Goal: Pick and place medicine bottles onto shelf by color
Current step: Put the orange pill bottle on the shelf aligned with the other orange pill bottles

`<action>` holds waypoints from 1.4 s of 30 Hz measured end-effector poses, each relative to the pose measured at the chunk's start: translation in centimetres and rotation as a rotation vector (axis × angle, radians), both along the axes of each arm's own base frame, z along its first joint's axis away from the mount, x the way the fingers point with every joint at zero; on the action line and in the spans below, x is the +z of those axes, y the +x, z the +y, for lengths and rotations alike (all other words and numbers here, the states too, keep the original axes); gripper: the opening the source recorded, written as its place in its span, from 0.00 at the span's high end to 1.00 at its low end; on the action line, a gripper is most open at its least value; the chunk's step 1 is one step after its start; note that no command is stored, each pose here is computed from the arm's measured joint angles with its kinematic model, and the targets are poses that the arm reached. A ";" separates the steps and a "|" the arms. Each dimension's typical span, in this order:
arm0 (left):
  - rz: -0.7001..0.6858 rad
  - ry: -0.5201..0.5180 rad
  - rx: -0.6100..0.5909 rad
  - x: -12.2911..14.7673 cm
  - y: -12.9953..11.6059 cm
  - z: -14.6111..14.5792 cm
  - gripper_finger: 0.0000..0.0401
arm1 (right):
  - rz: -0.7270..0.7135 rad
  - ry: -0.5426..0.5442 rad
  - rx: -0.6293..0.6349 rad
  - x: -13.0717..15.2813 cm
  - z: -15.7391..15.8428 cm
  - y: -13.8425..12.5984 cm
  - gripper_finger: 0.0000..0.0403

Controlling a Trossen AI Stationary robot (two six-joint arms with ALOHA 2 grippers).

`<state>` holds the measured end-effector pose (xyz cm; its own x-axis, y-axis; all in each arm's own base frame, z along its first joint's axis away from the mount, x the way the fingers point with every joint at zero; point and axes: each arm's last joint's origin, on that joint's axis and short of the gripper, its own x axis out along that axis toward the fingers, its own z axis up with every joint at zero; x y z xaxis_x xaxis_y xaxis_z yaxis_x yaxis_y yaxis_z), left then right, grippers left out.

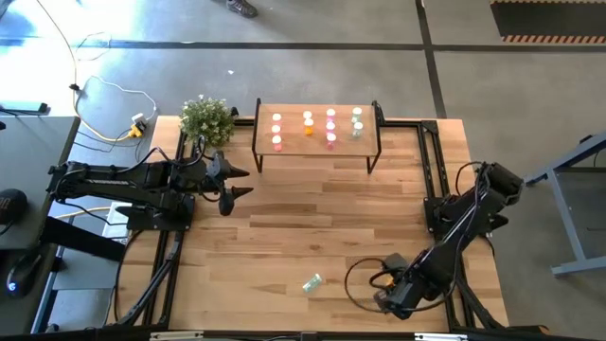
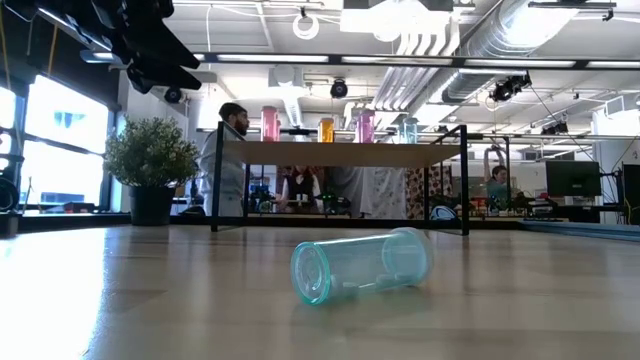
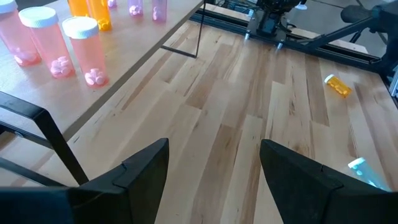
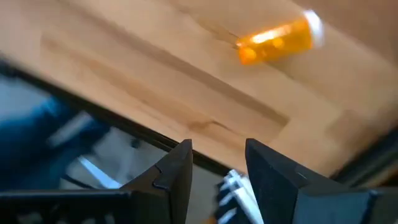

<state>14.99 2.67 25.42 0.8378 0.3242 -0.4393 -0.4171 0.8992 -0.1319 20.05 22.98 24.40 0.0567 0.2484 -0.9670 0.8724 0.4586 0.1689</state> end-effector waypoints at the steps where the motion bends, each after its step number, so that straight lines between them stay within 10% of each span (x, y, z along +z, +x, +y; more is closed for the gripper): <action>1: 0.000 0.000 0.000 0.0 0.0 0.0 0.40 | -0.030 -0.009 0.077 0.0 0.0 0.1 0.65; 21: -0.028 -0.102 -0.027 0.0 0.1 -0.2 0.40 | -0.128 -0.190 1.227 -3.5 0.5 0.5 0.65; 42: -0.038 -0.129 -0.011 0.0 0.1 -0.2 0.40 | 0.033 -0.225 1.553 -9.4 1.3 1.8 0.65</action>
